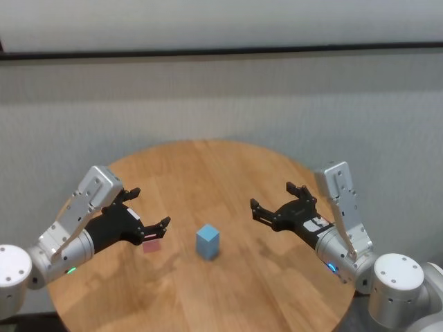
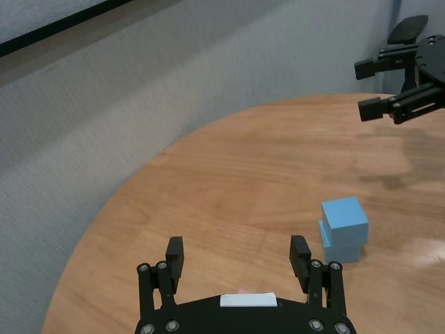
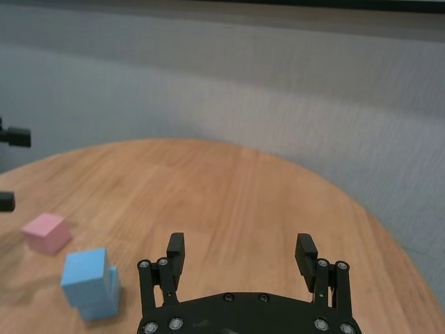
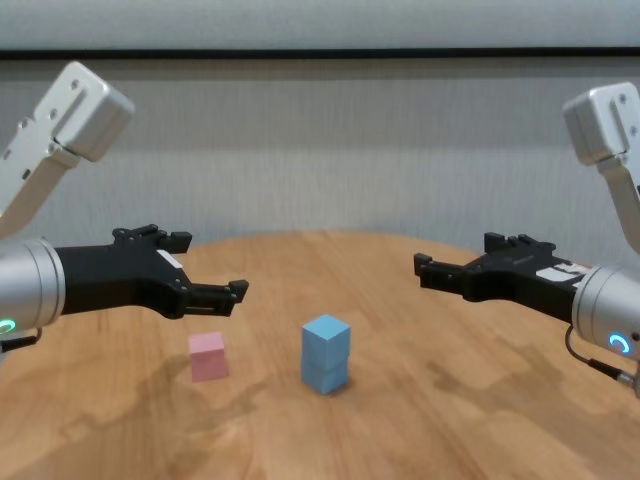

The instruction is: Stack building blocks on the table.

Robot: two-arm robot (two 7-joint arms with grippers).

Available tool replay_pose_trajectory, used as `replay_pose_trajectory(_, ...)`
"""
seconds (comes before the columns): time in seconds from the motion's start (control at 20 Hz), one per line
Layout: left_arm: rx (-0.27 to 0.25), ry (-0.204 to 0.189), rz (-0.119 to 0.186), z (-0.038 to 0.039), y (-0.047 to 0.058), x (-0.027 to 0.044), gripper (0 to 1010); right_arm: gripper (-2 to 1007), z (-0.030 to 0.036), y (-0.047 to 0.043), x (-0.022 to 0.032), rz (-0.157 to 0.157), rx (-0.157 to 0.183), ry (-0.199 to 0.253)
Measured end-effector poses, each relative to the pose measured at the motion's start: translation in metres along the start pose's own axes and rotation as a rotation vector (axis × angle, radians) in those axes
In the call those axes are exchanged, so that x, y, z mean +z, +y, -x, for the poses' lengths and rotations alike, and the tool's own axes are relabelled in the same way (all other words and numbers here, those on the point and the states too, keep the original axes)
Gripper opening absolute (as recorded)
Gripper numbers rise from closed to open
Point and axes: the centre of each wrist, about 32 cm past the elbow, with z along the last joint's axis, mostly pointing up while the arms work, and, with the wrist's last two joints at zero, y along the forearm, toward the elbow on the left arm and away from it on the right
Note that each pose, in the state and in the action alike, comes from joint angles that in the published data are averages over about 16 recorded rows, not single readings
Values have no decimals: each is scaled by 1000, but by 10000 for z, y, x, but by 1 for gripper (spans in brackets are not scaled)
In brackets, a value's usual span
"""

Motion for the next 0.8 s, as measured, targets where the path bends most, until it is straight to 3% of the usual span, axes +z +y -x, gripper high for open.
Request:
replay_pose_trajectory(0.3,-2,2,-14,-30,22,-50,1002,1001,-41,-29,-12,5,2,-3)
replay_pose_trajectory(0.8,-4,20,-65,-129,82,-224,1002,1001,-38,-25,-13,6,3,-5)
